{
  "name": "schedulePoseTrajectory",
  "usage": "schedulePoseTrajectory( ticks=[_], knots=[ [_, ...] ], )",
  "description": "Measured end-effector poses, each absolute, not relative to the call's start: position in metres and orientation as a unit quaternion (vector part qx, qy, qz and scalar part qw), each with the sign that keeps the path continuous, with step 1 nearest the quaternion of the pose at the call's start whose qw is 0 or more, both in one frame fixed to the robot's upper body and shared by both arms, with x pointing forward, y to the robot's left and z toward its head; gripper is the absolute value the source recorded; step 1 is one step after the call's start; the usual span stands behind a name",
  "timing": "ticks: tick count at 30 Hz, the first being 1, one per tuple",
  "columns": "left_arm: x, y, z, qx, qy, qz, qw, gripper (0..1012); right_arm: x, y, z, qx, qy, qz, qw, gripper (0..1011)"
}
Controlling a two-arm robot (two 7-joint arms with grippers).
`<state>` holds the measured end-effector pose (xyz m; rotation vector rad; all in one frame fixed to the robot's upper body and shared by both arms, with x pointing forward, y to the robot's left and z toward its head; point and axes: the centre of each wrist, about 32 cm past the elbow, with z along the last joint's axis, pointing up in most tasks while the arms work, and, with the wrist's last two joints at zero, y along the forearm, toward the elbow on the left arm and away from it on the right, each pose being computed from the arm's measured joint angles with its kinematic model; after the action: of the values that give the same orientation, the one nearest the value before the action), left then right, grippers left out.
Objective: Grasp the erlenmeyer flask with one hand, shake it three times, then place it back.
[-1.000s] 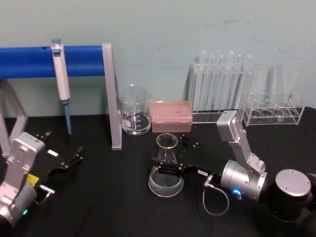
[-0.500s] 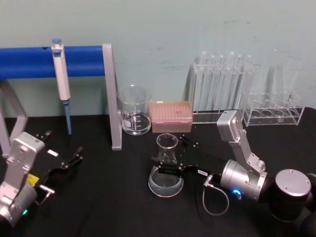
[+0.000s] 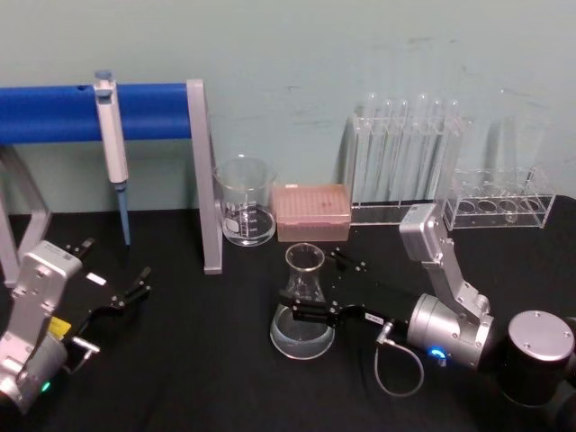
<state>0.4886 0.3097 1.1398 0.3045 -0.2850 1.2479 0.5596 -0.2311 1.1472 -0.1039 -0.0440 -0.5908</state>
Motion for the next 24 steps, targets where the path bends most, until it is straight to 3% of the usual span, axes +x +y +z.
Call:
schedulePoseTrajectory(
  ticks=[14, 24],
  knots=[
    [0.489, 0.31, 1.14, 0.141, -0.132, 0.58, 0.791, 1001, 0.539, -0.255, 1.151, -0.063, -0.004, -0.308, 0.949, 1000],
    [0.489, 0.31, 1.14, 0.142, -0.132, 0.58, 0.791, 1001, 0.524, -0.282, 1.155, -0.077, 0.011, -0.355, 0.932, 1000]
  ],
)
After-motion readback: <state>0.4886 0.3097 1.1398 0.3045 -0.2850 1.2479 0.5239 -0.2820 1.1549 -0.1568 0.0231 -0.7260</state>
